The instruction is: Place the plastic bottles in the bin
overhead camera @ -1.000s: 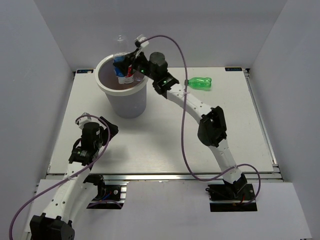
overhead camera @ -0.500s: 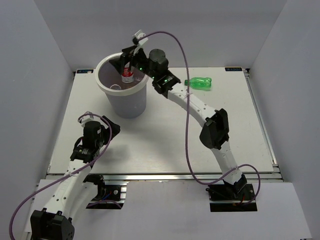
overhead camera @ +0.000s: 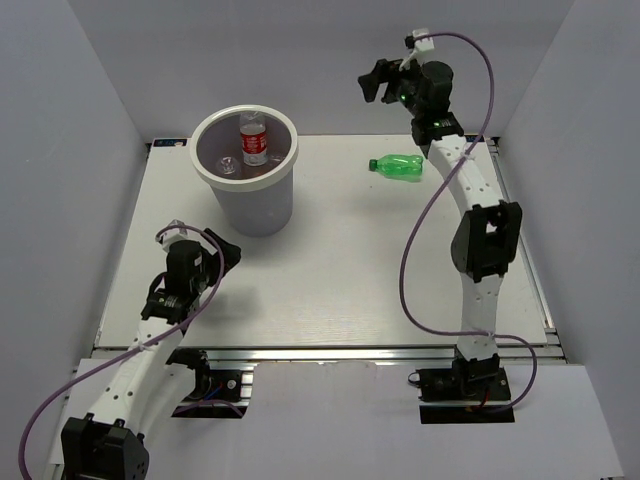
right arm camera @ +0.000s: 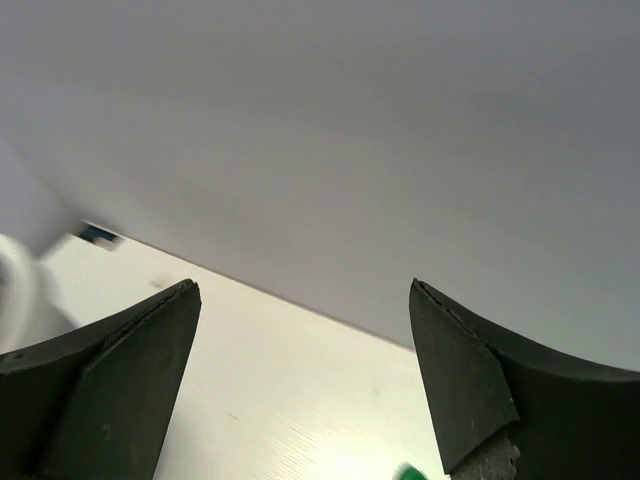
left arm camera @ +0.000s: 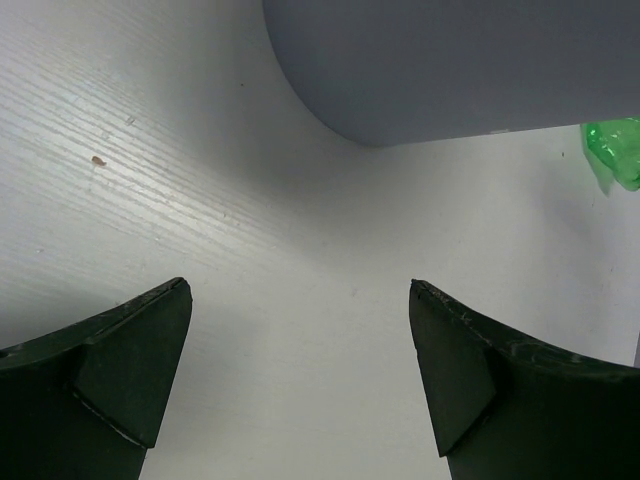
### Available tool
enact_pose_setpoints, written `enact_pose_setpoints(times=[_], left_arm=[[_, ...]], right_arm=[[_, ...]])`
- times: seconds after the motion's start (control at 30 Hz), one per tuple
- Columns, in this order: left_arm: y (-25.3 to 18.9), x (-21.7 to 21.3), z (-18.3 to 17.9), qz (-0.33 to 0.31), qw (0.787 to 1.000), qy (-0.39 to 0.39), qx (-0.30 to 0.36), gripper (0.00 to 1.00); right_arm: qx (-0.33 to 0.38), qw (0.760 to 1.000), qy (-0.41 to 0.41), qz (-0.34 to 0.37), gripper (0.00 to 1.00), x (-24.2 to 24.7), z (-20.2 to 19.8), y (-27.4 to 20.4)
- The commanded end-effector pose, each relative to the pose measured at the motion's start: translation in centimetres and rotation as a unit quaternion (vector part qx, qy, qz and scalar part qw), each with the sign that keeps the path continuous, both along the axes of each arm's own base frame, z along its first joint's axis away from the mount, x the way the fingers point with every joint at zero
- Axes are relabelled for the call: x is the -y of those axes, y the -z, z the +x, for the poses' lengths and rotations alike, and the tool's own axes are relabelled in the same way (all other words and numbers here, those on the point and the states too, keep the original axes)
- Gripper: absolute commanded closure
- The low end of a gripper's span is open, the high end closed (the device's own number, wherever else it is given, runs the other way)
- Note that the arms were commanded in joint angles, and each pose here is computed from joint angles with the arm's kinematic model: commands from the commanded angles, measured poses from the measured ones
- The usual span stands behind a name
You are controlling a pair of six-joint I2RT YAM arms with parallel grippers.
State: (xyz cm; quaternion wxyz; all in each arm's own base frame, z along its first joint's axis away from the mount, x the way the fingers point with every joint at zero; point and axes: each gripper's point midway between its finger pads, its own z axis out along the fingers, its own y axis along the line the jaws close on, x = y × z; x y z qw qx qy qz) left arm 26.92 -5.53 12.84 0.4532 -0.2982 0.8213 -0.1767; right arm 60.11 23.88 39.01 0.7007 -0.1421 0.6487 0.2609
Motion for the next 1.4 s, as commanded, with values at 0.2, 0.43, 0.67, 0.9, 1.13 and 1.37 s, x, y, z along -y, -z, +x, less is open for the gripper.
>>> enact_pose_setpoints(times=[0.2,0.43,0.67,0.9,1.13,1.37], left_arm=[[-1.1,1.1,1.4,-0.008,0.999,0.027,0.015,0.02],[-1.3,1.2,1.6,-0.001,0.999,0.033,0.015,0.02],[-0.8,1.7,2.1,-0.005,0.999,0.046,0.005,0.02],[-1.0,3.6,2.5,-0.032,0.995,0.089,0.021,0.02],[-1.3,4.3,3.0,-0.039,0.993,0.108,0.027,0.02],[-1.4,4.0,2.8,-0.035,0.994,0.100,0.029,0.02]], right_arm=[[-0.109,0.991,0.058,-0.048,0.11,5.1,8.8,16.0],[-0.101,0.987,0.079,-0.094,0.11,8.8,11.1,20.5],[-0.171,0.975,-0.024,-0.141,0.11,7.9,7.6,25.3],[-0.205,0.945,-0.057,-0.247,0.11,9.5,4.9,28.3],[-0.236,0.929,-0.126,-0.257,0.11,8.4,1.4,30.0],[-0.268,0.914,-0.100,-0.287,0.26,10.1,-0.4,31.7]])
